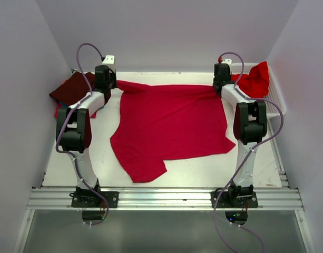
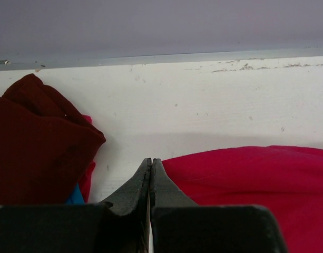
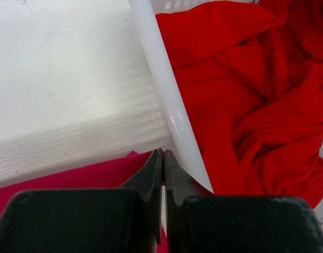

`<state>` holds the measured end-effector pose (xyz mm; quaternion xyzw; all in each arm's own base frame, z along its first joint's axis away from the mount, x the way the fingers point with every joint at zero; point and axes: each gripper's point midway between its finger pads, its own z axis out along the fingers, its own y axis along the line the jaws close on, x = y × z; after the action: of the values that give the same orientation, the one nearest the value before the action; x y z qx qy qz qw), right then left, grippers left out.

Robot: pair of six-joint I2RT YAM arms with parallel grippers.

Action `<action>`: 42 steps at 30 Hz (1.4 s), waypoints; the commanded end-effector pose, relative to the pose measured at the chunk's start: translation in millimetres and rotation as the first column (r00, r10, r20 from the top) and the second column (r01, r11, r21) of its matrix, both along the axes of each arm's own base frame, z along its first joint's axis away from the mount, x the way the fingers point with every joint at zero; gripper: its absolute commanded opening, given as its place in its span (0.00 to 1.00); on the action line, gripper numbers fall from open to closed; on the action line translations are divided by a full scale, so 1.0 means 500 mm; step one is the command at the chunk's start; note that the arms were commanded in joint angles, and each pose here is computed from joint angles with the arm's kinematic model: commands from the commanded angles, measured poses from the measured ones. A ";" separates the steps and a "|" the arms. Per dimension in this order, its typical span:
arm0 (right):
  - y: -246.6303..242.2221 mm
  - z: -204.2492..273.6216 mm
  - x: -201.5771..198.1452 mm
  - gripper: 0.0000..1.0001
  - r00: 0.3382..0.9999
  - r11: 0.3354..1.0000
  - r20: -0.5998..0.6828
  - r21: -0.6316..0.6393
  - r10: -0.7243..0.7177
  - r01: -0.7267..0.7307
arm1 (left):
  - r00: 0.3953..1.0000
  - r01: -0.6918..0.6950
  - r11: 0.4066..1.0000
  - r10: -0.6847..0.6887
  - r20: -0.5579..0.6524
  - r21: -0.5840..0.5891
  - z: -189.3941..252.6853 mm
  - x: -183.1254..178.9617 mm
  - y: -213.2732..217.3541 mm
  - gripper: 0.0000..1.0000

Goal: Fold and stack the t-shirts
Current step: Flatten the tshirt out

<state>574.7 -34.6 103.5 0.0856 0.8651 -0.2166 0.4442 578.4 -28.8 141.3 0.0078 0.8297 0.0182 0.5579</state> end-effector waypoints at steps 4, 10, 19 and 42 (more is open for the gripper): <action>0.003 0.043 0.026 0.00 0.996 0.999 0.086 0.032 -0.014 0.011 | 0.989 -0.024 1.000 0.026 0.145 -0.015 0.098 0.044 0.023 0.00; 0.034 0.059 0.042 0.00 0.994 0.996 0.104 0.084 0.031 -0.040 | 0.982 -0.030 0.999 0.032 0.186 -0.017 0.144 0.054 0.030 0.00; 0.074 0.176 0.021 0.00 0.971 0.989 0.221 0.097 0.087 -0.110 | 0.966 -0.004 0.999 0.014 0.258 -0.040 0.232 0.020 0.022 0.00; 0.204 0.761 -0.636 0.00 0.575 0.914 0.746 -0.110 0.336 -0.391 | 0.670 0.212 0.977 -0.132 0.731 -0.017 0.762 -0.681 -0.058 0.00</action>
<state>265.0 84.8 493.4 -0.0072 0.5976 0.0129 0.8016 252.2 -67.1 531.5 0.0453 0.5196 -0.0945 0.8479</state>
